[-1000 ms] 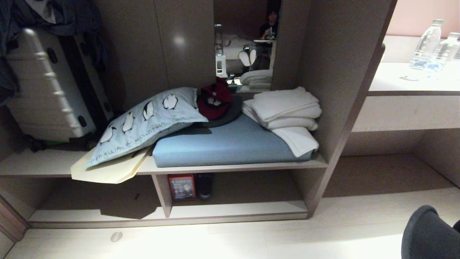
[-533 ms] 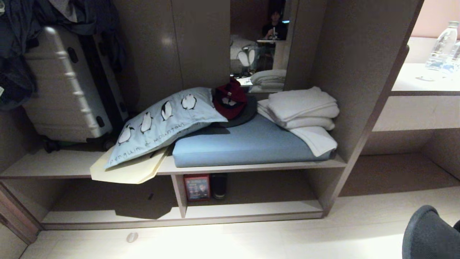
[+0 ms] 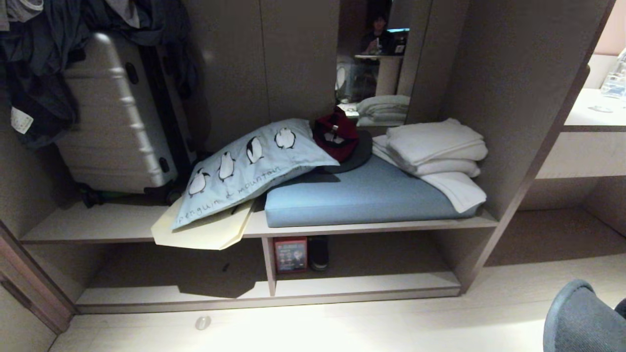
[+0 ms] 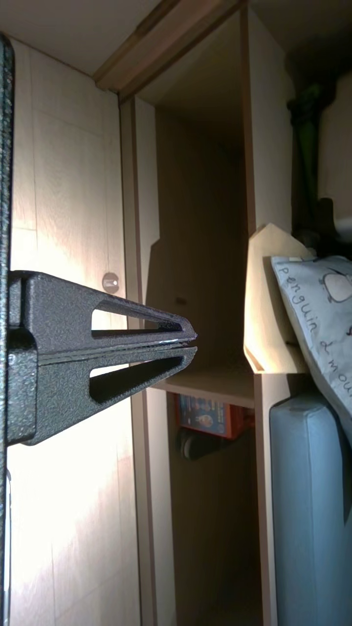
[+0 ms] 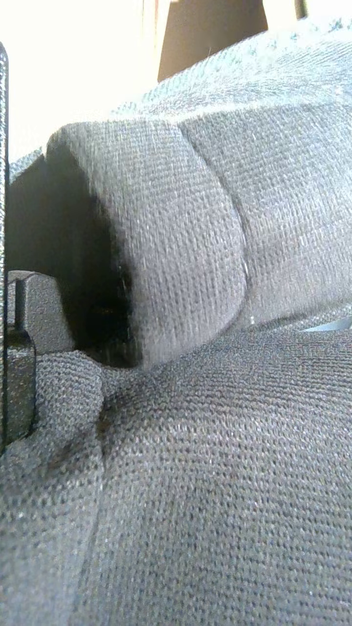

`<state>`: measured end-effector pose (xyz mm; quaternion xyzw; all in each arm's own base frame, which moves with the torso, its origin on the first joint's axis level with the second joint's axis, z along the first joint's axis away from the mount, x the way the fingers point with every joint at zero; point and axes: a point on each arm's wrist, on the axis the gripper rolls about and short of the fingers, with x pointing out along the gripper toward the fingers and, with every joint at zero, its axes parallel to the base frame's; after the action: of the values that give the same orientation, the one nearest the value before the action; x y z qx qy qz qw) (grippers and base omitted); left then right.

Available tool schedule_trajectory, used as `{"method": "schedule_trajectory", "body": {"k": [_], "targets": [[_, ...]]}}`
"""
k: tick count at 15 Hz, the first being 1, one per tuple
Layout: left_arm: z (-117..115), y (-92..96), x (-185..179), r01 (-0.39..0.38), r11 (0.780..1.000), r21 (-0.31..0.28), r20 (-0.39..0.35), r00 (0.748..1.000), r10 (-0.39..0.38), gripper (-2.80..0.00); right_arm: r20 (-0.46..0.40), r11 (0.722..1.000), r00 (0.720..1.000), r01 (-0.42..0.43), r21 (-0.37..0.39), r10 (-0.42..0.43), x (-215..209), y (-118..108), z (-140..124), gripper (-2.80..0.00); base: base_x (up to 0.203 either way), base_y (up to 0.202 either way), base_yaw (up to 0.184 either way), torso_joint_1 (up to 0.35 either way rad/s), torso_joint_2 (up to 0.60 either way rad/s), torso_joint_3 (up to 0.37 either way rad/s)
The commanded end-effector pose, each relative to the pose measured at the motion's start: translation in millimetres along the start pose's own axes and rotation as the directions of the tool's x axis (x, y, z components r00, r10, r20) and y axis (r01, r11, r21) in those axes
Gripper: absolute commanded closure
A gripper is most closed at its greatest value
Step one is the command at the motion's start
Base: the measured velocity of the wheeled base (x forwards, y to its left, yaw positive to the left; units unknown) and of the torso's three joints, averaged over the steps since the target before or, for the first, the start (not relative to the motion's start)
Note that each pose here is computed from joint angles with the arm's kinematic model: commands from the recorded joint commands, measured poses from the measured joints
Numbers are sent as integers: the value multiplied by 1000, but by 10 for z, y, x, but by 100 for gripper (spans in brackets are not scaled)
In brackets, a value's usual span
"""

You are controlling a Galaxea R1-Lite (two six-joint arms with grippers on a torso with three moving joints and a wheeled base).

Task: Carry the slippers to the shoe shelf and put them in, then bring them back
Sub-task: Place the slippers into the shoe cabinet

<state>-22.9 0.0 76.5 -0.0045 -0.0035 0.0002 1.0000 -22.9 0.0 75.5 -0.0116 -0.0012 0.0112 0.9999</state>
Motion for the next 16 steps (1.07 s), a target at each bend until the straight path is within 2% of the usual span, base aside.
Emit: {"method": "schedule_trajectory", "body": {"k": [1, 9, 16], "targets": [[0, 0, 0, -1, 1000, 0, 1, 1000, 1, 0, -2, 1000, 1000, -1, 0, 1, 1, 0, -1, 0, 0, 0, 0, 0, 0, 0], [1, 0, 1, -1, 1000, 0, -1, 1000, 1, 0, -1, 1000, 1000, -1, -1, 1, 1, 0, 1, 0, 0, 0, 0, 0, 0, -4], [1, 0, 1, -1, 1000, 1, -1, 1000, 1, 0, -1, 1000, 1000, -1, -1, 1, 1, 0, 1, 0, 0, 0, 0, 1, 2, -176]]}}
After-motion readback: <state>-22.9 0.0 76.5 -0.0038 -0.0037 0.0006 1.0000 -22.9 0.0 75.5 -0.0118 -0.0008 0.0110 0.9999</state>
